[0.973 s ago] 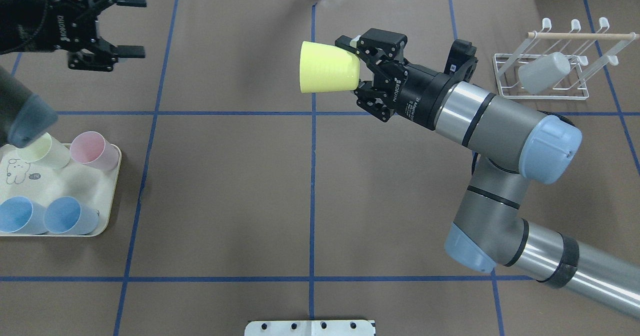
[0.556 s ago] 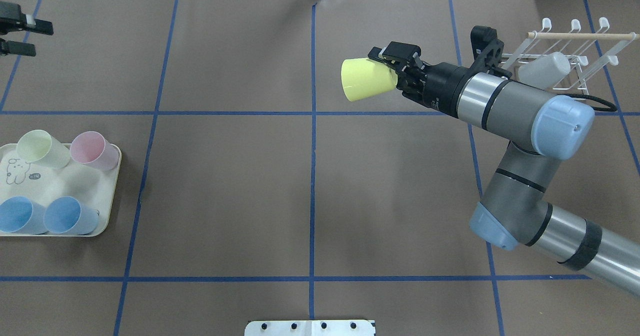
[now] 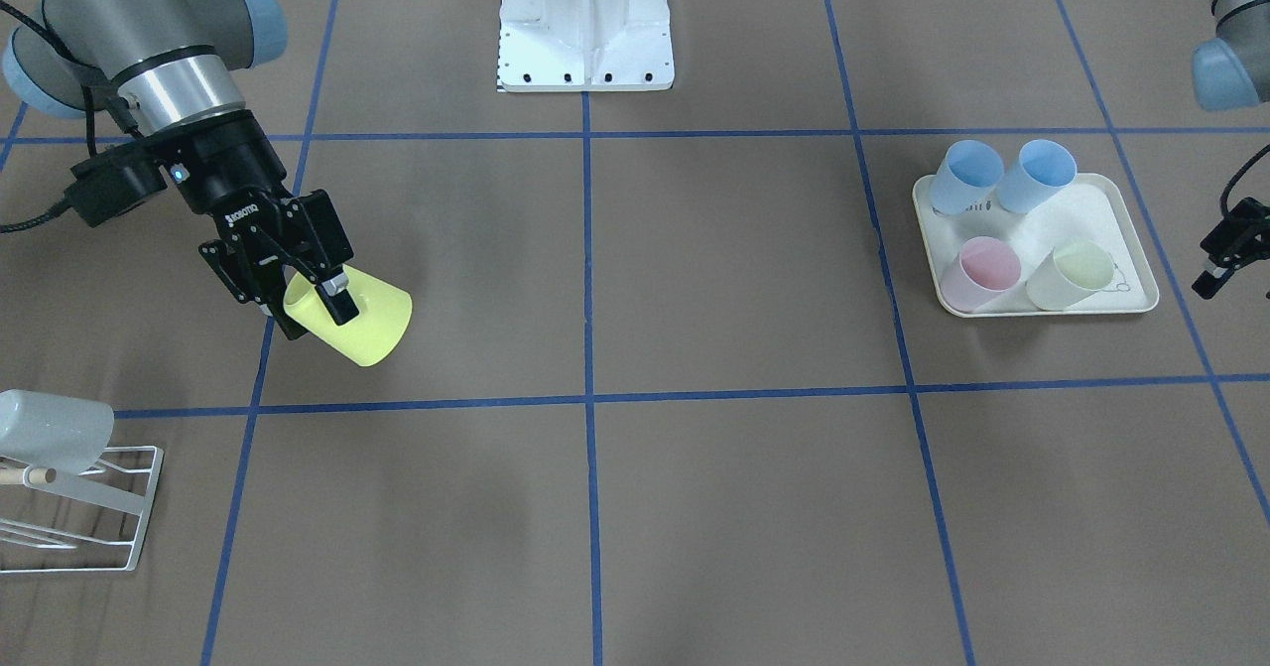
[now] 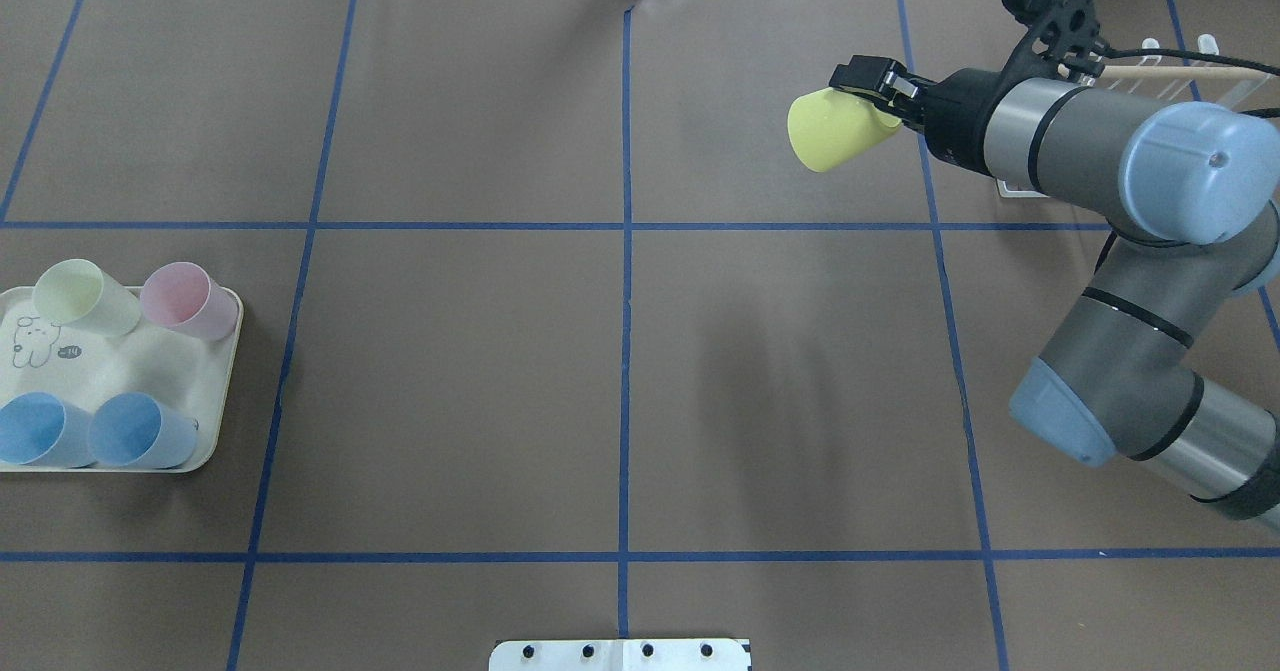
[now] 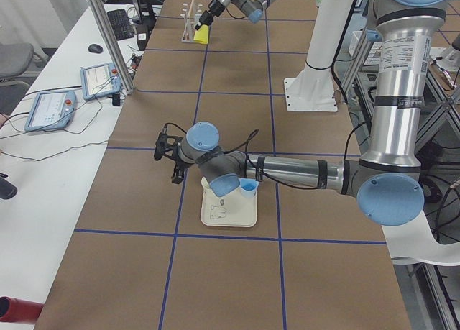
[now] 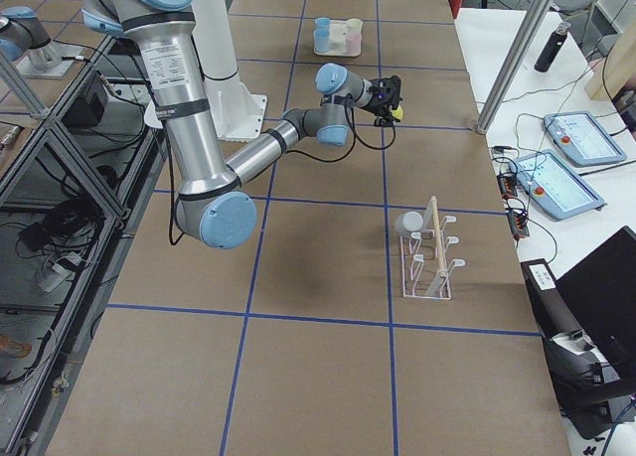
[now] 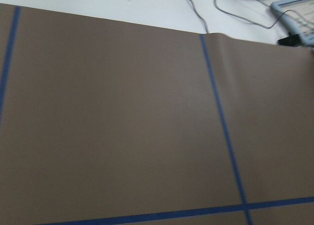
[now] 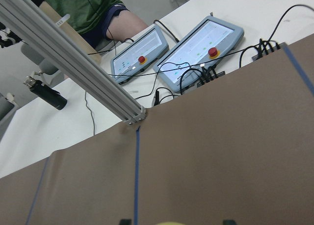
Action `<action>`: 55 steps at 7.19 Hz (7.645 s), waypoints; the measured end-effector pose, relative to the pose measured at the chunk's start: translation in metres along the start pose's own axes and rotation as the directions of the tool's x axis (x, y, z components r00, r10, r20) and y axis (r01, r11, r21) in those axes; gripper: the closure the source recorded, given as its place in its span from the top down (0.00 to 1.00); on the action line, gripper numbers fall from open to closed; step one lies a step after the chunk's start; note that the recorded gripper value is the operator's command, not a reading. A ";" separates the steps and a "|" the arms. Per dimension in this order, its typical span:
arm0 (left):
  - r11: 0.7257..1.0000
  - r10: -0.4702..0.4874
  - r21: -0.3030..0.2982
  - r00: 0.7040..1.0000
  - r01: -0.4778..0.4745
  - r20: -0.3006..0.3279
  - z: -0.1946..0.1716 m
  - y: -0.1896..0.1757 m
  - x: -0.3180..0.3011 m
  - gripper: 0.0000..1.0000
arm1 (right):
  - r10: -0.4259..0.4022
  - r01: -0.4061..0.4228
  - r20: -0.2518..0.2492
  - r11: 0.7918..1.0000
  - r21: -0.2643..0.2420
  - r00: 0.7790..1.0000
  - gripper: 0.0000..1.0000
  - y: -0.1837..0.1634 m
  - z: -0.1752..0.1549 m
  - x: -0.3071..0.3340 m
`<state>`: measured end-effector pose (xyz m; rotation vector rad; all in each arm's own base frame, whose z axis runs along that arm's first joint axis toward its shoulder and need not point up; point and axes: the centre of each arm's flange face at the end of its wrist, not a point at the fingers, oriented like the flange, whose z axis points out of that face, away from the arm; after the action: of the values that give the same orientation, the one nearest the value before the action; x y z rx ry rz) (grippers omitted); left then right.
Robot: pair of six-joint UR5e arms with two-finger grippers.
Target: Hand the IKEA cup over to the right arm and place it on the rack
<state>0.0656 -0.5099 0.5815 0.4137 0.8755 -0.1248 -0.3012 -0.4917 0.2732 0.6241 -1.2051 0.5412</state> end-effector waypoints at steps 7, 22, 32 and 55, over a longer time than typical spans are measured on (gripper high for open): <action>0.956 -0.027 -0.294 1.000 0.027 0.003 0.053 0.063 0.035 0.39 | -0.187 0.189 -0.235 0.982 -0.016 0.954 0.00 -0.048 -0.057 0.053; 0.984 -0.107 -0.152 0.990 0.092 -0.091 -0.037 -0.036 0.077 0.00 | -0.276 0.261 -0.509 0.960 -0.103 0.815 0.00 -0.128 -0.032 0.258; 0.864 -0.501 -0.216 0.816 0.454 -0.288 -0.094 -0.115 0.317 0.00 | -0.181 0.178 -0.397 0.983 -0.045 0.900 1.00 -0.141 -0.011 0.221; 0.518 -0.794 -0.683 -0.007 0.515 -0.608 -0.073 0.039 0.599 0.00 | 0.883 -0.653 0.246 0.463 -0.599 0.400 0.93 0.041 -0.062 -0.097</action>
<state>0.4072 -0.4079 0.0926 -0.3711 2.1899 -0.7596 -0.3139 -0.4244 0.1725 -0.2994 -2.1223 0.9129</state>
